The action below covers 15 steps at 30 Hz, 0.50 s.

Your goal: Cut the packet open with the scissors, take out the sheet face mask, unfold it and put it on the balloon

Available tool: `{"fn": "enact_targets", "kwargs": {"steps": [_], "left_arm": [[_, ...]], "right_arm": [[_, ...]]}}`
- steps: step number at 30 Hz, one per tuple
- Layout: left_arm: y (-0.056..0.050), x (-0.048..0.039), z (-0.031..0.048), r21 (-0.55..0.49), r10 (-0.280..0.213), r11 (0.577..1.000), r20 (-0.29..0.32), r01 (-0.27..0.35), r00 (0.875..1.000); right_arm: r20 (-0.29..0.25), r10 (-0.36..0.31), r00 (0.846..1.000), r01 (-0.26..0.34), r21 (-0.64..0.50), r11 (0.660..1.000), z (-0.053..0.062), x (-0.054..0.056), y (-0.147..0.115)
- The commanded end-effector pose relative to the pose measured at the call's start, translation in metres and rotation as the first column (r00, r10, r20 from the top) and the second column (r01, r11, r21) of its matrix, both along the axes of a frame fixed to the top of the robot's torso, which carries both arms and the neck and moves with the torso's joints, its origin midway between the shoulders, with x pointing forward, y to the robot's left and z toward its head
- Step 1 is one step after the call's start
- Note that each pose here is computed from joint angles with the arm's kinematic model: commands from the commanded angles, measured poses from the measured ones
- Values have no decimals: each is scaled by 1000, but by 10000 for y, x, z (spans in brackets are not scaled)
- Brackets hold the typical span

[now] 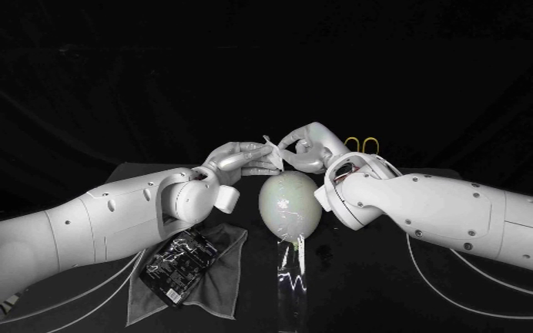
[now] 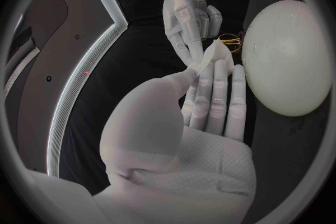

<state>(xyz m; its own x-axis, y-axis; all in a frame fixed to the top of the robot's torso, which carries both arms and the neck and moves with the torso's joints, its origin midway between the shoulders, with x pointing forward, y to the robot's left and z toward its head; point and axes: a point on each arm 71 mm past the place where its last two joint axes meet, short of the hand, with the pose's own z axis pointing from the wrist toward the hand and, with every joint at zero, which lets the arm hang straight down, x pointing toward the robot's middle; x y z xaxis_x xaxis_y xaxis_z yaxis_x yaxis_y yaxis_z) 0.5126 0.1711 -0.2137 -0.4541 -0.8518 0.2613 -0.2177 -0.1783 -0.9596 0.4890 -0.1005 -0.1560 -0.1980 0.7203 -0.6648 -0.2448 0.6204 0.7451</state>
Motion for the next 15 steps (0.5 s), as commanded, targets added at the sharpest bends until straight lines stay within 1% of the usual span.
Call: {"fn": "enact_targets", "kwargs": {"steps": [1, 7, 15], "left_arm": [[-11, 2, 14, 0, -1, 1000, 7, 1, 1000], [22, 12, 12, 5, 9, 1000, 9, -9, 1000], [89, 10, 18, 7, 8, 1000, 19, -8, 1000]], "right_arm": [[15, 16, 1000, -16, 19, 1000, 18, -16, 10], [9, -10, 1000, 10, 46, 999, 17, -3, -60], [-9, -57, 998, 58, 84, 995, 9, 53, -188]]}}
